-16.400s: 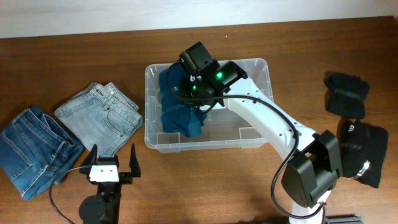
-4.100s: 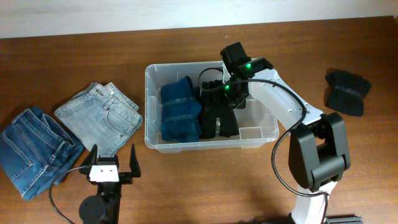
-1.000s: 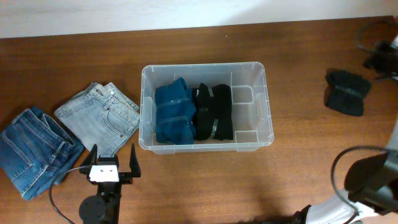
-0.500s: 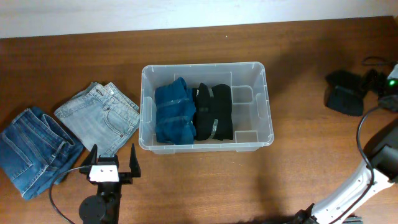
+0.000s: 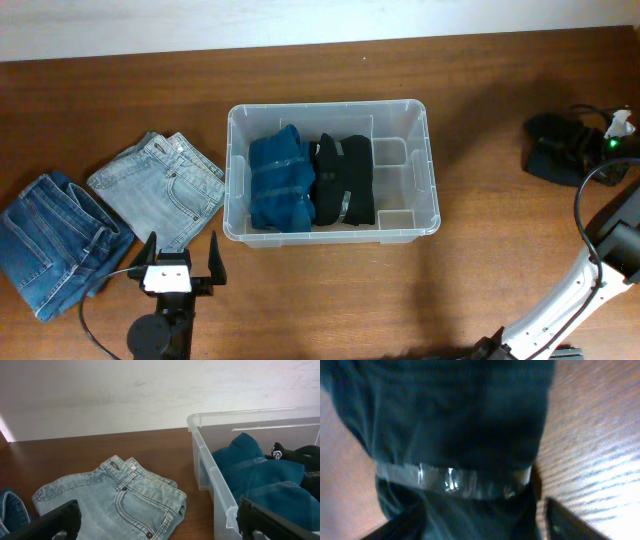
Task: Pack container
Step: 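Move the right gripper back to the remaining black garment and grasp, then lift the taped black garment with the right gripper over the bin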
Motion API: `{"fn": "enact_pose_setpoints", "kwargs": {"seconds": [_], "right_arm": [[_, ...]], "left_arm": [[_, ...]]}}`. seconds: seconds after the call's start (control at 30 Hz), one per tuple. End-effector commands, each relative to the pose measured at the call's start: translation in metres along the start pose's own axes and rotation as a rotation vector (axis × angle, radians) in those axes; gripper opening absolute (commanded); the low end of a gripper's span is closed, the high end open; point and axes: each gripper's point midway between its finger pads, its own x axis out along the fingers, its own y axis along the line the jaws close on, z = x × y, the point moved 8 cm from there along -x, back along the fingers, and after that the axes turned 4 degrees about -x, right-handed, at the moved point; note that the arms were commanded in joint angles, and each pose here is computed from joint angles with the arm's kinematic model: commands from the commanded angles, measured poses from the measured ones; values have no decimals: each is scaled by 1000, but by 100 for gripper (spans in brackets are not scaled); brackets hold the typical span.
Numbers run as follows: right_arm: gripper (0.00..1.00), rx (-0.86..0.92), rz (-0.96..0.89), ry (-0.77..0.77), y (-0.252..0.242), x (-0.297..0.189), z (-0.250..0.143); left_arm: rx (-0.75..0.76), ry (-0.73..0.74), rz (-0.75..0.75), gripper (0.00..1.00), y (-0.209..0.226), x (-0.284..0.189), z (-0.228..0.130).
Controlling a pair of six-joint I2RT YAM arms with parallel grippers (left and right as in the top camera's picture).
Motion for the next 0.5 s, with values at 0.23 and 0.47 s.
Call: {"fn": "enact_pose_setpoints", "kwargs": {"seconds": [0.23,0.47], "right_arm": [[34,4,21,33,-3,9,-5],[6,9,85,20,4,5,-3]], "left_arm": [[9,0,3,99,0,0,-2],[9,0,3,99,0,0,-2]]}}
